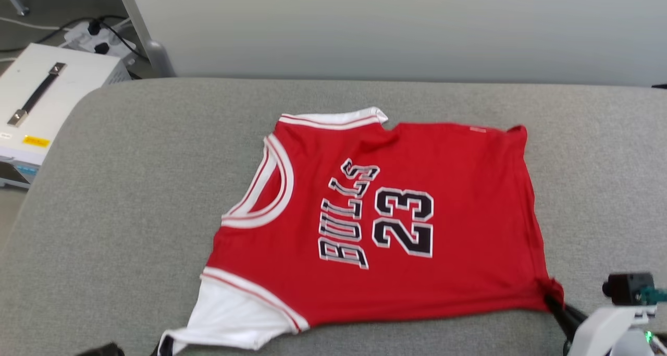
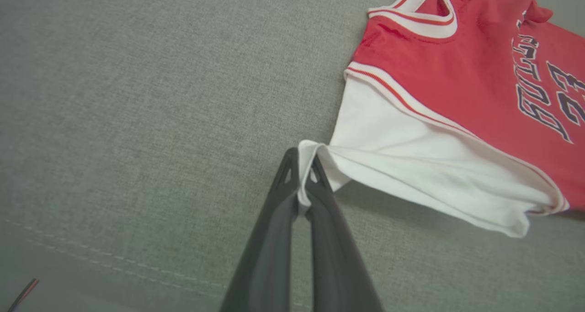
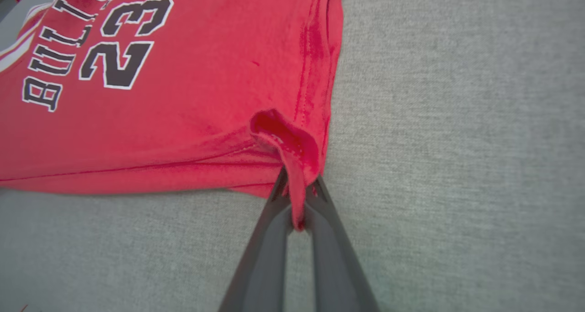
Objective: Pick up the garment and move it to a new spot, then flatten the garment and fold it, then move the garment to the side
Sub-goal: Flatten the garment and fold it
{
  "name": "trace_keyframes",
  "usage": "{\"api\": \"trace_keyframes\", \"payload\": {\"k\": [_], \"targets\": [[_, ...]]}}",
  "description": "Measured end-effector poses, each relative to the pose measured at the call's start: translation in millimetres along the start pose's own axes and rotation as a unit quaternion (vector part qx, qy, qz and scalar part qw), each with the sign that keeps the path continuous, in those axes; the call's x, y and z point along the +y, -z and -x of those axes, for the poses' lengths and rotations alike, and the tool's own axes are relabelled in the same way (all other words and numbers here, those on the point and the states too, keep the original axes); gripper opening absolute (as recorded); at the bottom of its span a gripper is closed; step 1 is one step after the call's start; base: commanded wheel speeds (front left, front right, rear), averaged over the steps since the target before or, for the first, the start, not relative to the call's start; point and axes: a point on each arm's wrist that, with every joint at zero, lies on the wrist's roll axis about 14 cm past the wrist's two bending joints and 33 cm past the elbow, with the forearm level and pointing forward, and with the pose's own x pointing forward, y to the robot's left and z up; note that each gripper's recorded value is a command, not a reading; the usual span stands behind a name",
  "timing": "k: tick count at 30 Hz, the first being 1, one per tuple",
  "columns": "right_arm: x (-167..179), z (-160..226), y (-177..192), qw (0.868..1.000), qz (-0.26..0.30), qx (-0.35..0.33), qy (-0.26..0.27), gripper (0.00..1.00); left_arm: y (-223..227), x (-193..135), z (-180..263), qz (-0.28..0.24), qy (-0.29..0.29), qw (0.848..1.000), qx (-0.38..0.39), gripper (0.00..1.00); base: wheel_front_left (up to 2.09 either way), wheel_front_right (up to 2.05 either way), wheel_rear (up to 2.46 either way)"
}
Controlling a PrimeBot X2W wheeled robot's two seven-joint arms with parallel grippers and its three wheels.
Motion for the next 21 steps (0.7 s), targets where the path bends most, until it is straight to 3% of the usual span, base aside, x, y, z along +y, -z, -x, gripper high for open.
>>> {"api": "trace_keyframes", "payload": {"k": [6, 11, 21], "targets": [[5, 29, 26, 1.000, -0.010, 0.022, 0.006, 0.00, 13, 9, 35, 0.027, -0.027, 0.999, 0.023, 0.00, 0.00, 0.00, 0.00], [10, 36, 19, 1.000, -0.014, 0.016, 0.009, 0.00, -10, 1, 38, 0.021, -0.009, 1.000, -0.001, 0.00, 0.00, 0.00, 0.00], [14, 17, -30, 0.999, 0.031, -0.002, 0.020, 0.00, -86, -55, -23, -0.010, 0.069, 0.996, -0.064, 0.00, 0.00, 0.00, 0.00]]}}
